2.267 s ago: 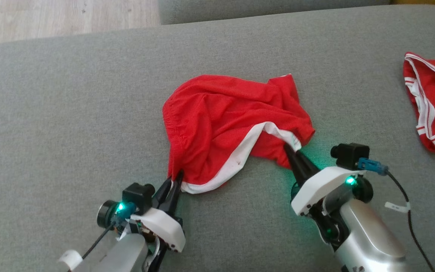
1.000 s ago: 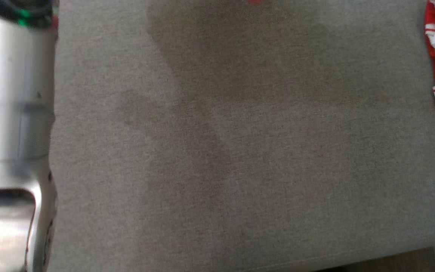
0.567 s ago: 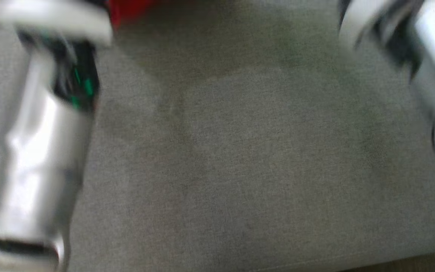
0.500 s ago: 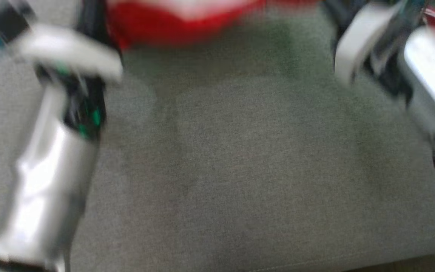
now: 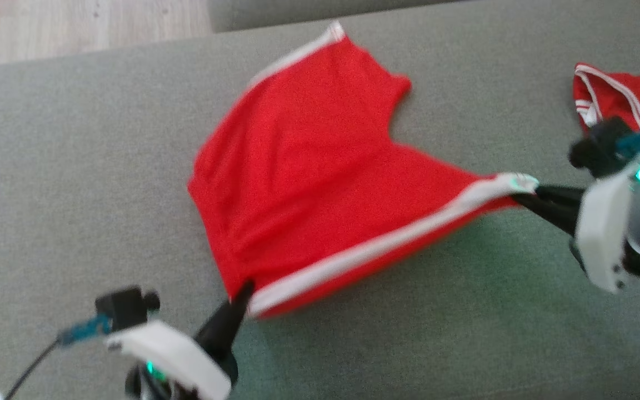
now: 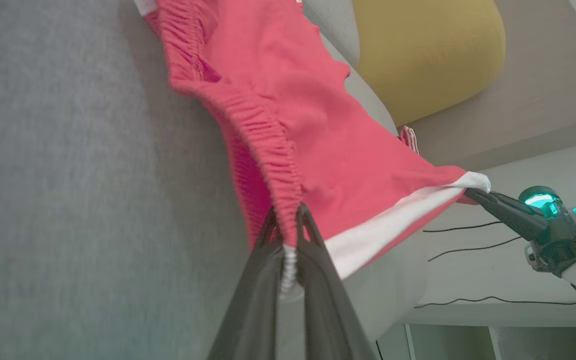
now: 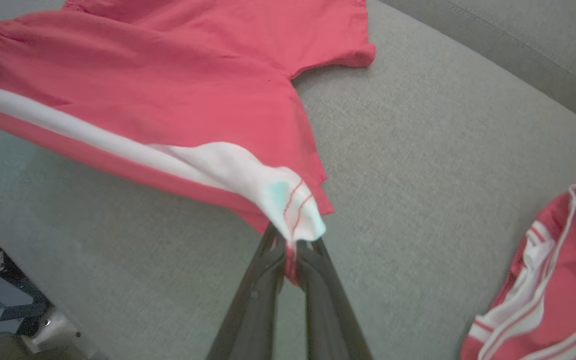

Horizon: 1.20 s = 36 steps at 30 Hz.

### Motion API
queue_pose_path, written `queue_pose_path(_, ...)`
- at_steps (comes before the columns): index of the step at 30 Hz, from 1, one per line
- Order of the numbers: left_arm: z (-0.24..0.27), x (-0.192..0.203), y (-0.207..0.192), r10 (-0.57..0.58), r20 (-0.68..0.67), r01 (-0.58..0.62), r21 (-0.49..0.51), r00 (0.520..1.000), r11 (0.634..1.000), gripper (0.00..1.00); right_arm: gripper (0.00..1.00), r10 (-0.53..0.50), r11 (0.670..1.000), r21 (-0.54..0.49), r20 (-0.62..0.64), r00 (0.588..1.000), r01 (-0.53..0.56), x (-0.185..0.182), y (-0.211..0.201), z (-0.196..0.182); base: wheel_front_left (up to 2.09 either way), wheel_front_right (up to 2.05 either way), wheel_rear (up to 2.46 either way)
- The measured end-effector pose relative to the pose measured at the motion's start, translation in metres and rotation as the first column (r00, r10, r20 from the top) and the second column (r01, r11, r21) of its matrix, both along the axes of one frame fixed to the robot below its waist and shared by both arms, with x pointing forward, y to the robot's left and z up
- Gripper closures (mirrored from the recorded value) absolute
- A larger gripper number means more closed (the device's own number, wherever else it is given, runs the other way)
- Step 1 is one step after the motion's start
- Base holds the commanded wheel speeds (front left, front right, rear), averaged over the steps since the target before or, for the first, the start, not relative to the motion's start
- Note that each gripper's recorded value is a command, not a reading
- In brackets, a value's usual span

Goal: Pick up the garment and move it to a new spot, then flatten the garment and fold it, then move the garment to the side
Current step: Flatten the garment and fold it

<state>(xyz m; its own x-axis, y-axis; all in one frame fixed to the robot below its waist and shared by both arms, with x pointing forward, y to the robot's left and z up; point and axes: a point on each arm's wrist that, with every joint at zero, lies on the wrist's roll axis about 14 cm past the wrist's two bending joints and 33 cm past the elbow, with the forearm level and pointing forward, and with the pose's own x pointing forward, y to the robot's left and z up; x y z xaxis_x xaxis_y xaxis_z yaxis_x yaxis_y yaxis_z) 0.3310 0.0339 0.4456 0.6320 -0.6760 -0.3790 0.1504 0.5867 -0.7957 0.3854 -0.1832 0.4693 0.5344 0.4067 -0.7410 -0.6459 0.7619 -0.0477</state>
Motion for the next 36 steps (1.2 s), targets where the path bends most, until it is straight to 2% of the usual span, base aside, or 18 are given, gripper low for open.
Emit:
queue_pose_path(4, 0.023, -0.031, -0.003, 0.016, -0.046, -0.018, -0.048, 0.999, 0.999, 1.00, 1.00, -0.062, 0.998, 0.026, -0.017, 0.998, 0.063, -0.018, -0.012, 0.007, 0.00, 0.00, 0.00)
queue_pose_path(7, 0.039, -0.042, -0.006, 0.018, -0.059, -0.023, -0.091, 0.998, 0.996, 1.00, 1.00, -0.077, 0.997, 0.023, 0.015, 0.997, 0.076, -0.022, -0.013, 0.011, 0.00, 0.00, 0.00)
queue_pose_path(11, 0.045, -0.037, -0.007, 0.031, -0.055, -0.036, -0.107, 0.998, 0.994, 1.00, 1.00, -0.045, 0.999, 0.031, 0.076, 0.996, 0.042, -0.018, 0.013, 0.019, 0.00, 0.00, 0.00)
queue_pose_path(14, 0.046, -0.015, -0.008, 0.084, -0.039, -0.088, -0.127, 0.996, 0.988, 1.00, 1.00, 0.004, 0.998, 0.060, 0.126, 0.992, -0.012, -0.009, 0.042, 0.027, 0.00, 0.00, 0.00)
queue_pose_path(17, 0.048, 0.013, -0.010, 0.146, -0.018, -0.147, -0.158, 0.989, 0.976, 1.00, 1.00, 0.026, 0.997, 0.063, 0.181, 0.983, -0.038, 0.016, 0.055, 0.033, 0.00, 0.00, 0.00)
queue_pose_path(23, 0.030, 0.058, 0.002, 0.291, -0.050, -0.295, -0.187, 0.956, 0.937, 1.00, 1.00, 0.007, 0.993, 0.111, 0.306, 0.952, -0.043, 0.092, 0.072, 0.048, 0.00, 0.00, 0.00)
queue_pose_path(26, 0.014, 0.073, 0.017, 0.377, -0.075, -0.385, -0.179, 0.923, 0.906, 1.00, 1.00, -0.009, 0.991, 0.127, 0.307, 0.952, -0.031, 0.121, 0.076, 0.038, 0.00, 0.00, 0.00)
queue_pose_path(36, -0.018, 0.110, 0.045, 0.504, -0.102, -0.514, -0.171, 0.858, 0.840, 1.00, 1.00, 0.007, 0.982, 0.179, 0.243, 0.970, -0.052, 0.181, 0.113, -0.007, 0.00, 0.00, 0.00)
